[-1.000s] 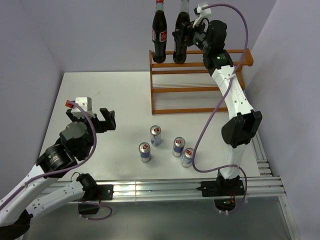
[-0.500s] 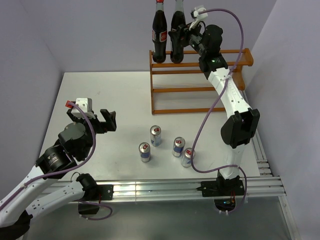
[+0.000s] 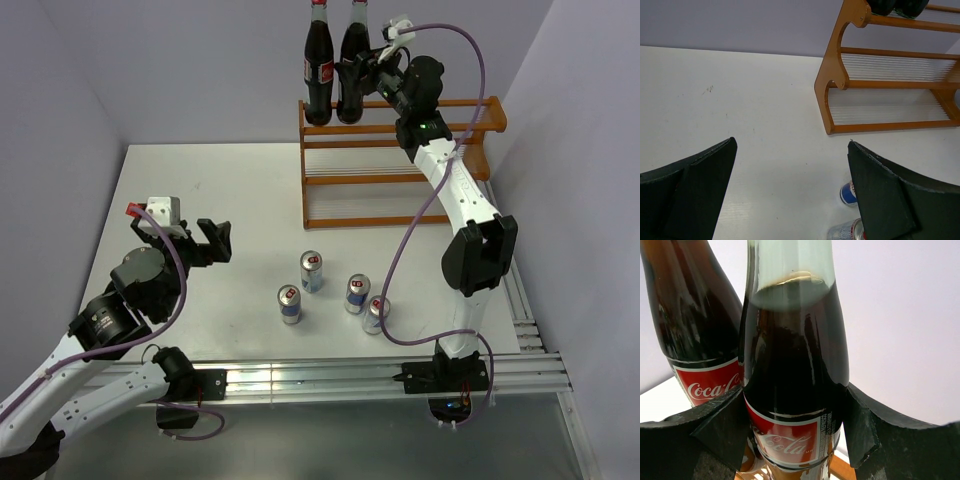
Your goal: Place and organize the beverage onto the shelf
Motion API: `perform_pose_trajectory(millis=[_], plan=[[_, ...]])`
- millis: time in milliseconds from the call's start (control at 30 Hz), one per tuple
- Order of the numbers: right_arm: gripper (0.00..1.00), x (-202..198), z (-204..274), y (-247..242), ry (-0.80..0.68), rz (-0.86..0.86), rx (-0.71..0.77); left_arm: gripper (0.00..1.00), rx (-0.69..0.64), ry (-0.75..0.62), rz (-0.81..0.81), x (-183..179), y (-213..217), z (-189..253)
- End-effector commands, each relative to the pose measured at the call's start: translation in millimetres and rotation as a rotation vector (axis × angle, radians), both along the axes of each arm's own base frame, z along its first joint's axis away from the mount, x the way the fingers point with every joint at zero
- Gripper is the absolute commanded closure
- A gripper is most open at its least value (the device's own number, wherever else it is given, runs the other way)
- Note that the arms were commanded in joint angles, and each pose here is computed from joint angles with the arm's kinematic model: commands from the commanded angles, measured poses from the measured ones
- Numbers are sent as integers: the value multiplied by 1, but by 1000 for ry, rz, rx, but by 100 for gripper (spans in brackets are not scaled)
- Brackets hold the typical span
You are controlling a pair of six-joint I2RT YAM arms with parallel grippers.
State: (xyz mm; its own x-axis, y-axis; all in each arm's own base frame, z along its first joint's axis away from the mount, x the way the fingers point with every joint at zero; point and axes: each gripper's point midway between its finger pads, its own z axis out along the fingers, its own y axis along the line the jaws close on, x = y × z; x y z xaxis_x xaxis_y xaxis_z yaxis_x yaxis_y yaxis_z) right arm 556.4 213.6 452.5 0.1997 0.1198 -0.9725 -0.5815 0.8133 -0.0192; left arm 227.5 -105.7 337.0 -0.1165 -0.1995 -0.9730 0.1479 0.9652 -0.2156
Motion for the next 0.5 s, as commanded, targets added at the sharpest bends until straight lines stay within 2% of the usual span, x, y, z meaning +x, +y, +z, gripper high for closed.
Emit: perform_pose_trajectory(millis=[0, 67, 200, 267, 333, 367, 467], plan=[[100, -33, 80, -9, -227, 2, 68, 1, -15, -22, -22, 0, -4, 6], [100, -36, 78, -10, -233, 3, 56, 1, -15, -22, -25, 0, -5, 6], [70, -41, 75, -12, -225, -1, 59, 1, -8, -17, -27, 1, -6, 5], [59, -43, 76, -13, -234, -7, 63, 0, -5, -13, -27, 1, -7, 4], [53, -46, 77, -16, -240, -19, 72, 1, 2, -8, -23, 2, -7, 2], [42, -47, 77, -18, -241, -26, 73, 0, 5, -8, -21, 2, -6, 2], [30, -47, 77, -21, -239, -44, 76, 1, 18, 3, -12, 4, -7, -1]])
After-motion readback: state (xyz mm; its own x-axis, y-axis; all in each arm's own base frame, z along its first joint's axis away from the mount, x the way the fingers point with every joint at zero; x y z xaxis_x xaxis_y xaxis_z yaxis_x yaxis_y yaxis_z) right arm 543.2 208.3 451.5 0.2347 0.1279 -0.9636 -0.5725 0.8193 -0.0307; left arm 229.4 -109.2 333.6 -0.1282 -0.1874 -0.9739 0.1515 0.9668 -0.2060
